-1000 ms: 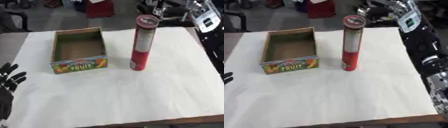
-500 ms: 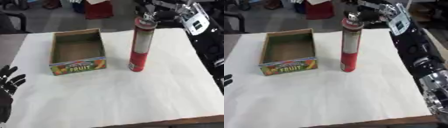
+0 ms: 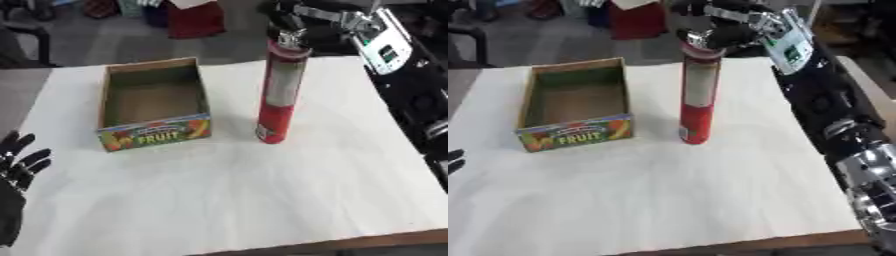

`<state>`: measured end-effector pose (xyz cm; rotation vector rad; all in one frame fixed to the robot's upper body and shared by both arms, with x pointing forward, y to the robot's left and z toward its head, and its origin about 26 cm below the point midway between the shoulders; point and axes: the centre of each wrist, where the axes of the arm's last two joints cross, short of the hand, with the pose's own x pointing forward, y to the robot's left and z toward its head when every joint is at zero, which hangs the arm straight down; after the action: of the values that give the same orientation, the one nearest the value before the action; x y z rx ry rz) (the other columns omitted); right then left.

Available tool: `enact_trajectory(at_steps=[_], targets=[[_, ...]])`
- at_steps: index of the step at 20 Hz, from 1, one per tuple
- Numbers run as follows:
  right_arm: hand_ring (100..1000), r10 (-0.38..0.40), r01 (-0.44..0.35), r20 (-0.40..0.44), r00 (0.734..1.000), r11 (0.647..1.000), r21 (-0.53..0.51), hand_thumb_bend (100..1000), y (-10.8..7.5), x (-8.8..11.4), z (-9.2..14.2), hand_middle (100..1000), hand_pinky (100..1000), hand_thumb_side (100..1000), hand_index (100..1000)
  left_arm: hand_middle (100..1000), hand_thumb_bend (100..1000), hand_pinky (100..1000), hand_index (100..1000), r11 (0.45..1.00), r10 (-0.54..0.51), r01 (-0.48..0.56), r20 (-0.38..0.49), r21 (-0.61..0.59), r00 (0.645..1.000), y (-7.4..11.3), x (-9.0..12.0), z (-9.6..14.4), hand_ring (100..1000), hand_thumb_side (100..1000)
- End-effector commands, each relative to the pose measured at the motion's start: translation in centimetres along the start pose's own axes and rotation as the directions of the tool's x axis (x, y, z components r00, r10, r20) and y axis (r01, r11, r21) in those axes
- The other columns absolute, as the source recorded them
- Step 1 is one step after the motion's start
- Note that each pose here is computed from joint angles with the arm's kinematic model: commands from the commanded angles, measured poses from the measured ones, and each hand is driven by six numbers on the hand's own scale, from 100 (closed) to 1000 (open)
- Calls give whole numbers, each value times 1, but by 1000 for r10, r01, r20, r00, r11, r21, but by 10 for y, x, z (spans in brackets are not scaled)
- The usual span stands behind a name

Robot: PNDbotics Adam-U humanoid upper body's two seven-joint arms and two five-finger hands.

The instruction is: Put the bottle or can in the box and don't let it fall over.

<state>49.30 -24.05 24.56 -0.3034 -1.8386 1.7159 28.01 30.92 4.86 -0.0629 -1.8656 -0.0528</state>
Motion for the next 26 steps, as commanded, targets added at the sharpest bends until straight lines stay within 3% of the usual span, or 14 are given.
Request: enact_trajectory(at_steps=[1, 18, 26], targets=[[1000, 220, -276, 237, 946, 932, 237, 148, -19, 7, 7, 1000, 1000, 899, 1000, 890, 317, 859, 986, 1000, -13, 14, 22, -7, 1000, 3, 7, -3, 795, 1000], [1000, 271, -320, 193, 943, 895, 310, 181, -6, 0, 12, 1000, 1000, 905, 1000, 891, 317, 861, 986, 1000, -14, 14, 28, -8, 1000, 4, 8, -4, 797, 1000], [1000, 287, -346, 218, 933, 884, 315, 184, -4, 3, 7, 1000, 1000, 903, 1000, 891, 318, 862, 986, 1000, -14, 14, 30, -9, 999, 4, 9, -4, 797, 1000]])
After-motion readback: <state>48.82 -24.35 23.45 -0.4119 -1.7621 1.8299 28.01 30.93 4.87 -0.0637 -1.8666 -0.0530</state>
